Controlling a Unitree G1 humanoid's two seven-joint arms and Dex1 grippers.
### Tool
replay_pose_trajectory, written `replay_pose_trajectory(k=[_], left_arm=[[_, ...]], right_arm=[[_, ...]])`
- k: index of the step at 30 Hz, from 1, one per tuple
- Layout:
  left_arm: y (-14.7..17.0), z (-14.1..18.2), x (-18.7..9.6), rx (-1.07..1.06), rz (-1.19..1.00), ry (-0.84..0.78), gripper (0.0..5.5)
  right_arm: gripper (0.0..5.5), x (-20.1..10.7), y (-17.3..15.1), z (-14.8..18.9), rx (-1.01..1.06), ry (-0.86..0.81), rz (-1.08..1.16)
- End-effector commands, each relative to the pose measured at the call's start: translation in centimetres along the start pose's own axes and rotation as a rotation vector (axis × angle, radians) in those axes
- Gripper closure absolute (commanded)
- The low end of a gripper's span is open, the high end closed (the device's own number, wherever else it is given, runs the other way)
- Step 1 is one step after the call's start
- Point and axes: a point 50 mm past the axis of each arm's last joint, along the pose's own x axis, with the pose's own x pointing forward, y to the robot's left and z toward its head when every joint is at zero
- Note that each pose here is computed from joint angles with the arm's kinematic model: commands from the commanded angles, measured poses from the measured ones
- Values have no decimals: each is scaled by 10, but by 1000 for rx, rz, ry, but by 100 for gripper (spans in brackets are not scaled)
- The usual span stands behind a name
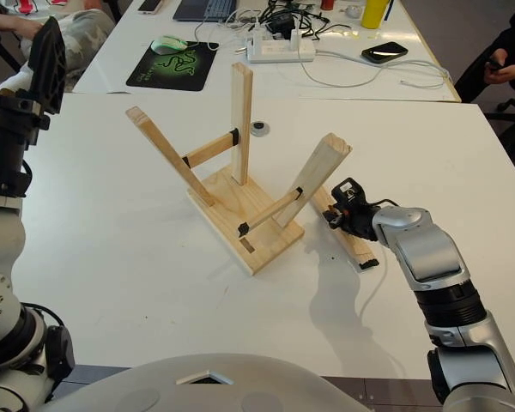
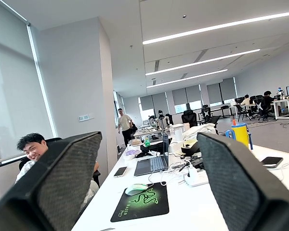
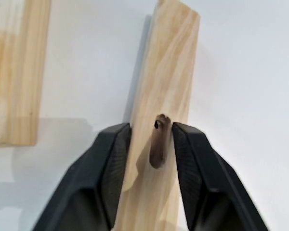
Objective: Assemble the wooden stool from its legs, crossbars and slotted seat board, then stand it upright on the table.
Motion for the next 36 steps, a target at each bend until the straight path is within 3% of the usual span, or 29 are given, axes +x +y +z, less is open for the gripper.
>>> replay_pose_trajectory(k=[1, 8, 15, 21, 27, 36], left_arm=[[0, 1, 1, 10, 4, -6, 183], [0, 2, 1, 14, 2, -8, 183], [0, 2, 0, 15, 6, -6, 183], [0, 2, -1, 16, 7, -2, 183], [0, 2, -2, 17, 13, 0, 183], [0, 2, -1, 12, 6, 2, 183]], right_arm=[[465, 6, 1, 4, 25, -11, -1], [487, 8, 1, -2, -6, 21, -5], [367, 3, 1, 21, -32, -85, -6], [367, -4, -7, 40, -30, -168, -37], [367, -4, -17, 7, 38, -12, -47], [236, -2, -12, 3, 99, 0, 14]])
